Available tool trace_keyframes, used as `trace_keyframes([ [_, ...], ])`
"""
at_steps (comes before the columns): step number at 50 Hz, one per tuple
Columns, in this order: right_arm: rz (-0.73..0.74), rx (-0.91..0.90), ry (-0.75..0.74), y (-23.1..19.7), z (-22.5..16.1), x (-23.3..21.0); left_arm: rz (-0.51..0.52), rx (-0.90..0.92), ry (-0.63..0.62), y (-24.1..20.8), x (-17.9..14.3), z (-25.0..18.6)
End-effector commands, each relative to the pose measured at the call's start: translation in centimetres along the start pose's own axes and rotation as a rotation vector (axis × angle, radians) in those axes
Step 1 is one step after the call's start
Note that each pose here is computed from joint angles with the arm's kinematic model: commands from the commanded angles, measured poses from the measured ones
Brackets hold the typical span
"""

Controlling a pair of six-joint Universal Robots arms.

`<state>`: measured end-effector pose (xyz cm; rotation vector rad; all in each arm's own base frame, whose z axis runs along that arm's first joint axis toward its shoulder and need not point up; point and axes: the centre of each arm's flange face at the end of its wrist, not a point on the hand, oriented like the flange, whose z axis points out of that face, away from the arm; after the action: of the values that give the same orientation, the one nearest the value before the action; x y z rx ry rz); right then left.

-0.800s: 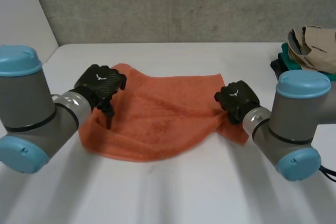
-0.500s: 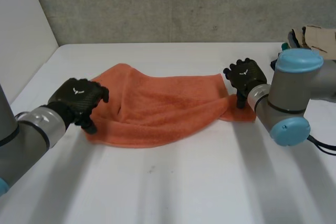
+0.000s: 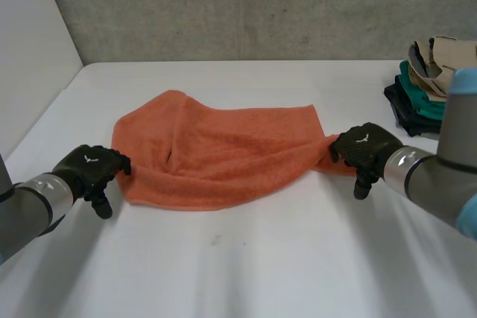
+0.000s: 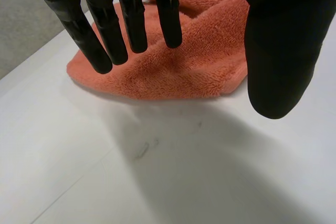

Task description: Fold the laundry.

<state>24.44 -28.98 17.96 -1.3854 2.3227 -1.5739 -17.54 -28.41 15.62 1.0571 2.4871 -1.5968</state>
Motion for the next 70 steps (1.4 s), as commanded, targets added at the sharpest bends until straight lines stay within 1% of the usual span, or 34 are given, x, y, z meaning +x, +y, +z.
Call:
trace_keyframes([
  [1,-0.110,0.110,0.065,2.4,4.7,-1.1,0.012,0.044,0.016,0.3,-0.1,2.7],
  [5,-0.179,0.137,0.096,3.2,6.4,-1.2,0.026,0.040,0.010,0.6,0.1,4.1],
  [9,-0.216,0.175,0.127,3.2,7.8,-0.9,0.039,0.040,0.003,0.6,0.3,5.4],
  [18,-0.242,0.198,0.159,3.9,10.8,-0.4,0.060,0.055,-0.009,-0.1,0.9,7.1],
  [24,-0.240,0.233,0.192,3.4,11.3,0.7,0.058,0.061,-0.020,-0.3,0.8,7.5],
  [27,-0.213,0.247,0.193,3.0,11.1,0.9,0.060,0.061,-0.015,-0.3,1.0,7.5],
  [30,-0.170,0.261,0.193,1.9,10.2,1.5,0.057,0.067,-0.029,-0.7,0.6,7.1],
  [34,-0.079,0.248,0.163,0.7,8.4,2.7,0.051,0.105,-0.068,-2.5,-0.8,5.1],
  [36,-0.015,0.226,0.145,-0.3,6.6,4.0,0.044,0.137,-0.101,-3.9,-1.8,3.4],
  [37,-0.005,0.222,0.140,-0.5,6.2,4.2,0.041,0.151,-0.112,-4.5,-2.1,2.7],
  [40,0.063,0.198,0.142,-2.4,3.1,6.4,0.013,0.210,-0.159,-7.0,-3.4,-0.9],
  [43,0.107,0.180,0.146,-3.3,1.2,7.6,-0.008,0.249,-0.187,-8.5,-4.3,-3.0],
  [44,0.127,0.176,0.148,-3.9,0.2,8.3,-0.020,0.280,-0.198,-9.5,-4.7,-4.4],
  [47,0.149,0.172,0.137,-4.6,-1.0,9.0,-0.026,0.327,-0.207,-10.8,-5.1,-6.0],
  [49,0.161,0.154,0.096,-4.7,-1.6,9.0,-0.030,0.347,-0.204,-11.5,-5.3,-6.8],
  [51,0.165,0.122,0.063,-4.4,-1.8,8.8,-0.035,0.337,-0.196,-11.4,-5.4,-6.6],
  [55,0.132,0.012,-0.019,-2.4,-0.6,7.8,-0.047,0.215,-0.145,-9.2,-4.8,-3.8],
  [57,0.114,-0.019,-0.040,-1.9,-0.2,7.3,-0.038,0.169,-0.126,-8.3,-4.4,-2.6],
  [60,0.093,-0.056,-0.054,-1.1,0.9,6.4,0.003,0.098,-0.108,-6.6,-4.0,0.3],
  [61,0.083,-0.041,-0.046,-1.3,1.6,6.2,0.033,0.078,-0.112,-6.2,-3.9,1.7],
  [63,0.070,-0.004,-0.020,-1.6,2.6,6.2,0.065,0.076,-0.118,-6.1,-3.9,3.0],
  [65,0.041,0.096,0.061,-2.8,4.0,7.1,0.107,0.116,-0.160,-7.0,-4.8,4.7],
  [66,0.031,0.139,0.102,-3.4,4.4,7.7,0.118,0.146,-0.185,-7.8,-5.3,5.1],
  [67,0.012,0.225,0.184,-5.0,4.7,8.8,0.124,0.189,-0.214,-8.8,-6.0,5.2],
  [68,0.004,0.276,0.230,-5.9,4.9,9.4,0.120,0.281,-0.268,-11.0,-7.2,5.2],
  [70,-0.013,0.396,0.324,-8.0,4.7,10.6,0.101,0.383,-0.318,-13.3,-8.3,4.7],
])
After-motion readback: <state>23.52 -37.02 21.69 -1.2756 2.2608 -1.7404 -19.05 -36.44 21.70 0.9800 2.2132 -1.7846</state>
